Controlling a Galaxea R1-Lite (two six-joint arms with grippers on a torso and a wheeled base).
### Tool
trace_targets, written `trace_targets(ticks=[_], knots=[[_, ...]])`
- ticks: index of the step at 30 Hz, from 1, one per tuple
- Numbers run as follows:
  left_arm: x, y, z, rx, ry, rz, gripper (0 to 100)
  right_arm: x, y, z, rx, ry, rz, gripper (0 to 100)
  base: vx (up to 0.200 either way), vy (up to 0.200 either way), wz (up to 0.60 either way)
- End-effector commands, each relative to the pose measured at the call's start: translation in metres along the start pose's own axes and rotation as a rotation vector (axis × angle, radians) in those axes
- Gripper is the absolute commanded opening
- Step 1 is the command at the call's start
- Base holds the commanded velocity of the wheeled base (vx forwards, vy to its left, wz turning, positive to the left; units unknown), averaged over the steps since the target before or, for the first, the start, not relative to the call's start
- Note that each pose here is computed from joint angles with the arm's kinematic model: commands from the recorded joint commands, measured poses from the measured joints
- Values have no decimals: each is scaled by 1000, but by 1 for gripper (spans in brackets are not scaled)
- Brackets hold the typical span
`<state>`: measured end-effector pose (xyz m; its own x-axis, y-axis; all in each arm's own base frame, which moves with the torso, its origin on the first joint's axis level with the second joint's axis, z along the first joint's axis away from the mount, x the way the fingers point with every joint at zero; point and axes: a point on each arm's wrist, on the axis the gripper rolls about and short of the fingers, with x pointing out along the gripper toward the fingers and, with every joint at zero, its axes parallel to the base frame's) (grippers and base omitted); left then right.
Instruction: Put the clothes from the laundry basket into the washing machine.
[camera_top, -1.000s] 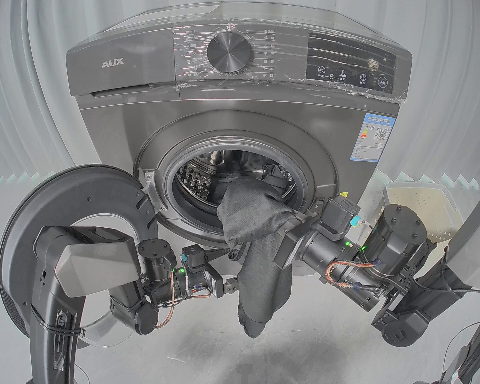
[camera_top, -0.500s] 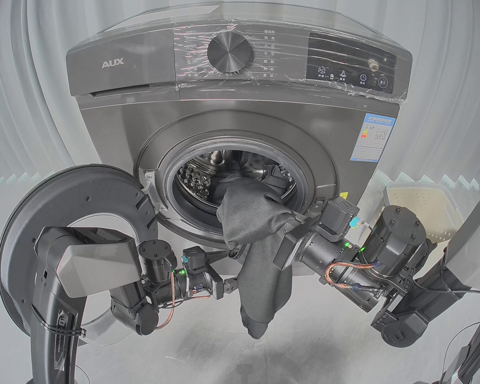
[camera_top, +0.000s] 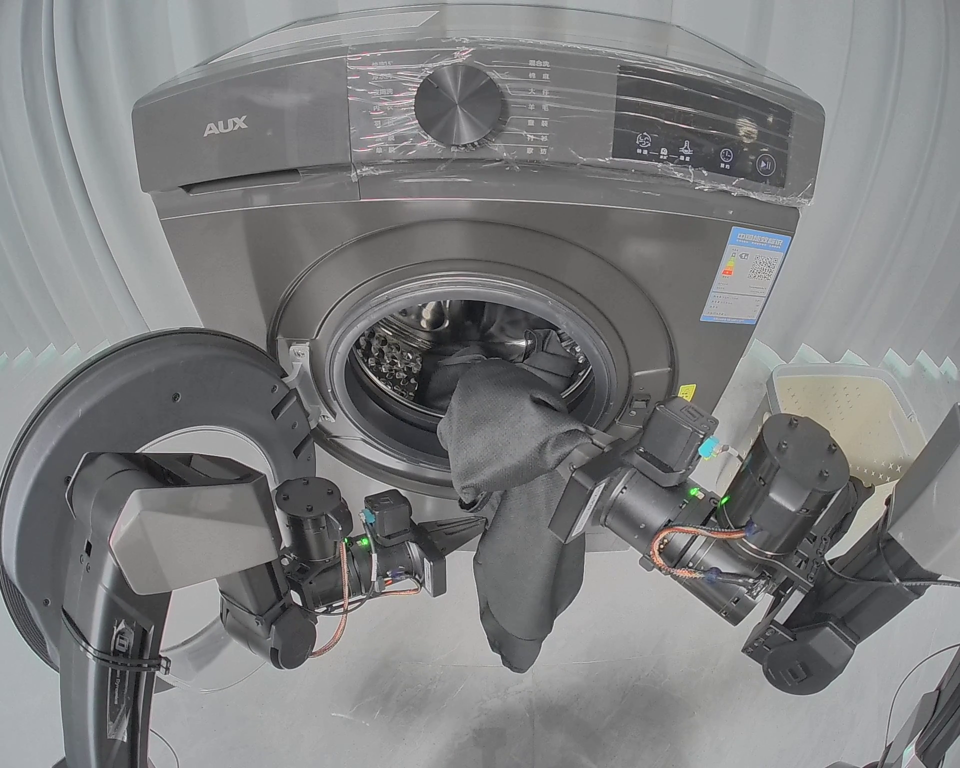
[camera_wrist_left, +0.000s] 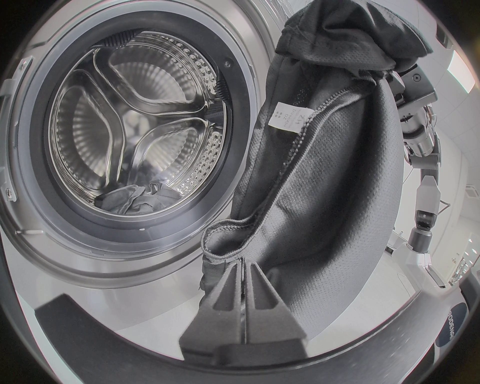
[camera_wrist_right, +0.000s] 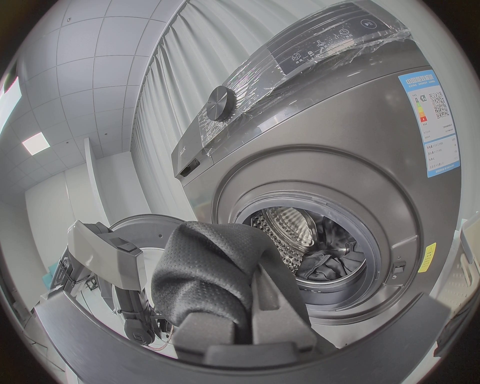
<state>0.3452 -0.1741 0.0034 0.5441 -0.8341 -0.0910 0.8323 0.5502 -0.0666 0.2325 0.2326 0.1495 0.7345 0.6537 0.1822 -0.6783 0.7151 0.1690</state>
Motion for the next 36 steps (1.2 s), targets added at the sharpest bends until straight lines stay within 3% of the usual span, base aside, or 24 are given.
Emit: trace_targets(ticks=[1,4,12,13,20,29,36], knots=[[-3,-1,6,8,-13,1,0,-2,-2,1,-1,2,-6,0,0,0,0],[-4,-3,5,4,-5,-1,0,-3,-2,0,-2,5,-7,0,0,0,0],[-5,-3,-4,48,21,7,0,-5,-1,6,-1,-11,-4,0,0,0,0],[-6,-4,-6,44,30,6,100,-5,-1,6,-1,-11,-4,0,0,0,0],[-4,-2,-10,39,33,6,100,-6,0,9,0,-21,1,0,0,0,0],[11,7,0,65,-34,10,100,-12,3,2,1,17,10,0,0,0,0],[18,5,-3,66,-40,-39,100,-13,3,0,0,16,12,0,0,0,0]])
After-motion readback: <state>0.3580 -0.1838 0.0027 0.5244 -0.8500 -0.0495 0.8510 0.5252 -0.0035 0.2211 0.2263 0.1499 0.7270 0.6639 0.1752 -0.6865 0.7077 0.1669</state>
